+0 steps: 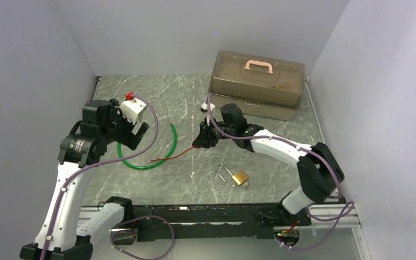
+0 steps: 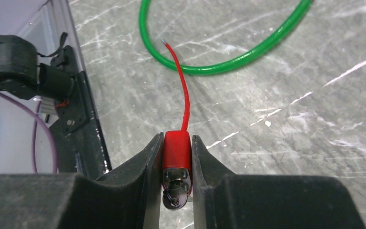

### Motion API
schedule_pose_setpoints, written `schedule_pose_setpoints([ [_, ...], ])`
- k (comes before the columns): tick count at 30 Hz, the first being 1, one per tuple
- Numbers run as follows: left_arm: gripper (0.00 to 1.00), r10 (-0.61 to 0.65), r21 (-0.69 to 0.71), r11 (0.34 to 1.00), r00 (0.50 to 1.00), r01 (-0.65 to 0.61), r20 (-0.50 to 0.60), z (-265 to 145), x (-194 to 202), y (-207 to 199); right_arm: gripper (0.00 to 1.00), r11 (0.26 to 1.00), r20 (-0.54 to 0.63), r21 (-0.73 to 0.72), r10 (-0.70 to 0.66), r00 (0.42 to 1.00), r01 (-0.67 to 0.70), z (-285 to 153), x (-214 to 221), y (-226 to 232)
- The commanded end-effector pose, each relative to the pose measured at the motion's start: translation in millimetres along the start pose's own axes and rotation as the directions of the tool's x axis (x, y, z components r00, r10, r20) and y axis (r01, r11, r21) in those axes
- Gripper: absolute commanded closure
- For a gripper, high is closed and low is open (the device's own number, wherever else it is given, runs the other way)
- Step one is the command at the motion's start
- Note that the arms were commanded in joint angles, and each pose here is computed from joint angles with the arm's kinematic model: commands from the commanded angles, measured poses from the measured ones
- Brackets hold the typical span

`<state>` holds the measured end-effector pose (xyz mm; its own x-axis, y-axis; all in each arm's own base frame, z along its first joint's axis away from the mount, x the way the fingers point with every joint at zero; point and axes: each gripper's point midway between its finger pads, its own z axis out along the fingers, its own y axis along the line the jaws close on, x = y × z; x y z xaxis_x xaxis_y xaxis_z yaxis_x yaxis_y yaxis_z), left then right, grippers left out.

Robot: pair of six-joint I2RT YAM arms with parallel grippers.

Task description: Unlock with the key

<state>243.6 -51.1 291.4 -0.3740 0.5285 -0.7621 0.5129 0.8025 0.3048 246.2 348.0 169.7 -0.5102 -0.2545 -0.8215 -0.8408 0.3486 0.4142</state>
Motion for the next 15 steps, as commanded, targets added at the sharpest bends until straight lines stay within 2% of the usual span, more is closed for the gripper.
schedule_pose_setpoints([
  [1, 0.01, -0.049, 0.022, 0.999, 0.999, 0.048, 0.024, 20, 7, -4, 0.89, 0.999, 0.050, 0.015, 0.030, 0.998, -0.031, 21, -1, -18],
  [3, 0.01, -0.061, 0.031, 0.998, 0.998, 0.061, -0.016, 33, 23, -8, 0.79, 0.998, 0.010, 0.041, 0.053, 0.999, -0.053, 27, 14, -28],
  [4, 0.01, -0.066, 0.037, 0.997, 0.997, 0.068, -0.038, 40, 33, -10, 0.71, 0.996, -0.003, 0.053, 0.065, 0.998, -0.065, 29, 20, -33],
  [5, 0.01, -0.074, 0.037, 0.996, 0.996, 0.076, -0.057, 47, 43, -10, 0.58, 0.995, -0.017, 0.066, 0.076, 0.997, -0.075, 30, 27, -37],
  [6, 0.01, -0.085, 0.037, 0.995, 0.994, 0.088, -0.072, 53, 51, -11, 0.20, 0.993, -0.027, 0.084, 0.084, 0.996, -0.082, 31, 32, -42],
  [7, 0.01, -0.098, 0.041, 0.994, 0.992, 0.102, -0.080, 60, 59, -13, 0.03, 0.991, -0.032, 0.101, 0.092, 0.995, -0.088, 31, 37, -46],
  [11, 0.01, -0.136, 0.048, 0.989, 0.986, 0.141, -0.102, 79, 84, -18, 0.00, 0.979, -0.031, 0.168, 0.127, 0.991, -0.120, 29, 48, -61],
  [15, 0.01, -0.172, 0.066, 0.982, 0.983, 0.177, -0.069, 87, 87, -19, 0.00, 0.959, -0.002, 0.245, 0.149, 0.989, -0.144, 17, 41, -74],
])
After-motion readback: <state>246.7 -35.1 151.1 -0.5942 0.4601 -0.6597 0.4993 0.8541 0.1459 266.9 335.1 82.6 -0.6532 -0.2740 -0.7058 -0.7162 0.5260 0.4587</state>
